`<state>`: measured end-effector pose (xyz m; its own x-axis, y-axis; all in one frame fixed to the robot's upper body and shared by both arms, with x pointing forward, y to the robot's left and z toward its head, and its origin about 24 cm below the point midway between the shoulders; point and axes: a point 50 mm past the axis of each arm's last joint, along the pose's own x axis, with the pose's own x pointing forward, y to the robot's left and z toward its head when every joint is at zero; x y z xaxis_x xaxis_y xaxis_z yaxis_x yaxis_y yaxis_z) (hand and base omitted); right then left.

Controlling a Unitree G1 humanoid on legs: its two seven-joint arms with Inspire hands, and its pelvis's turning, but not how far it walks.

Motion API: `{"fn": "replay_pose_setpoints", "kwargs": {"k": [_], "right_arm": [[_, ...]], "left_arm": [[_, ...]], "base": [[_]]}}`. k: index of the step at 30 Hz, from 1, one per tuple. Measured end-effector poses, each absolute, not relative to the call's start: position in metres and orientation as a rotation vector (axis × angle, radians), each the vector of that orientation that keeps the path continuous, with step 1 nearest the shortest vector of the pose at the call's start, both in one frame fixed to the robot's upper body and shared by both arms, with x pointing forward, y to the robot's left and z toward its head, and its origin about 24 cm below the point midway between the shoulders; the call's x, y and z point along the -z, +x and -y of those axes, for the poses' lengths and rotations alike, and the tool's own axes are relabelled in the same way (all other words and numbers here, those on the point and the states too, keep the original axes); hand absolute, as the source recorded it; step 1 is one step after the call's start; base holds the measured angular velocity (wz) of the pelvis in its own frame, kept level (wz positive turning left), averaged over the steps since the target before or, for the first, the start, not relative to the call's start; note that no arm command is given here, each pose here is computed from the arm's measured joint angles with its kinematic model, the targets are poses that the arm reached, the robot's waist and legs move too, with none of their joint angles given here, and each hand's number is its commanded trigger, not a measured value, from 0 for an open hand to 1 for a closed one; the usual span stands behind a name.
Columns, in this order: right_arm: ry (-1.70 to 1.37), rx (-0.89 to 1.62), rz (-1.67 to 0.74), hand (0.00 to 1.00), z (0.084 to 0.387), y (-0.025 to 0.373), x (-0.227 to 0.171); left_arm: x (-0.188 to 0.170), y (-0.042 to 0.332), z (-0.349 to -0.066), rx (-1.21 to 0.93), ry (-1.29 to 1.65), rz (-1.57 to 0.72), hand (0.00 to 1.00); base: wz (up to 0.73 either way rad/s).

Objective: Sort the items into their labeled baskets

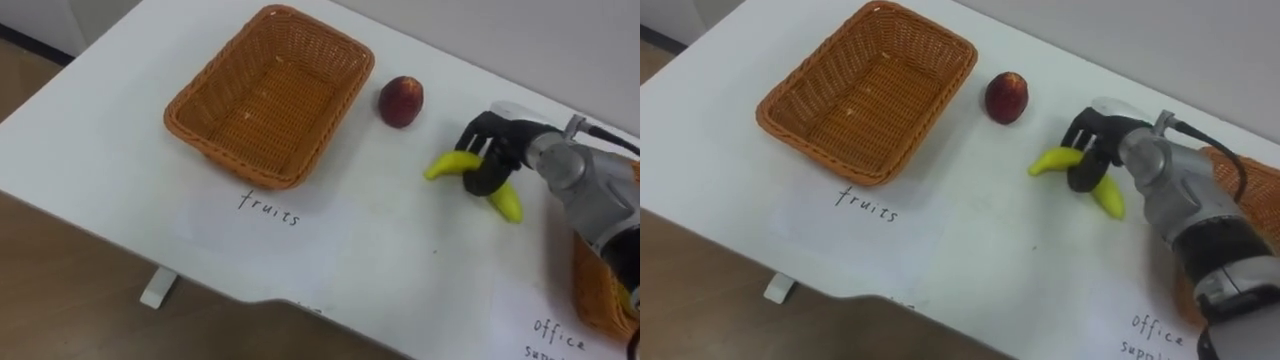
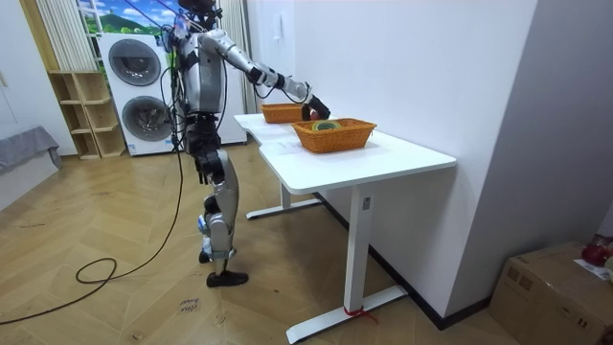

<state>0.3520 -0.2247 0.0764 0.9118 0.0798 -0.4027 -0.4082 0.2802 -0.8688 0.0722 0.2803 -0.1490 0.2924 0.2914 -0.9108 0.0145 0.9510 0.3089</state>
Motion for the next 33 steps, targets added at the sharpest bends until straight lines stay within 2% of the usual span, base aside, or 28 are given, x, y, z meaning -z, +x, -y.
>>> {"fn": "replay_pose_setpoints", "kwargs": {"k": [6, 15, 20, 27, 33], "right_arm": [[-1.213, -0.355, -0.104, 1.00, 0.200, 0.350, -0.106], [-1.176, -0.257, 0.098, 1.00, 0.199, 0.343, -0.154], [-1.203, -0.230, 0.128, 1.00, 0.197, 0.341, -0.163], [-1.195, -0.250, 0.284, 1.00, 0.175, 0.329, -0.189], [-1.166, -0.269, 0.322, 1.00, 0.169, 0.325, -0.195]], "left_arm": [[0.149, 0.070, -0.281, -0.227, 0.233, -1.251, 0.00], [0.151, 0.062, -0.277, -0.284, 0.163, -1.238, 0.00], [0.153, 0.056, -0.275, -0.319, 0.135, -1.244, 0.00], [0.152, 0.052, -0.275, -0.325, 0.136, -1.243, 0.00], [0.153, 0.049, -0.274, -0.329, 0.131, -1.251, 0.00]], "base": [[0.01], [-0.03], [-0.01], [-0.05], [0.01]]}}
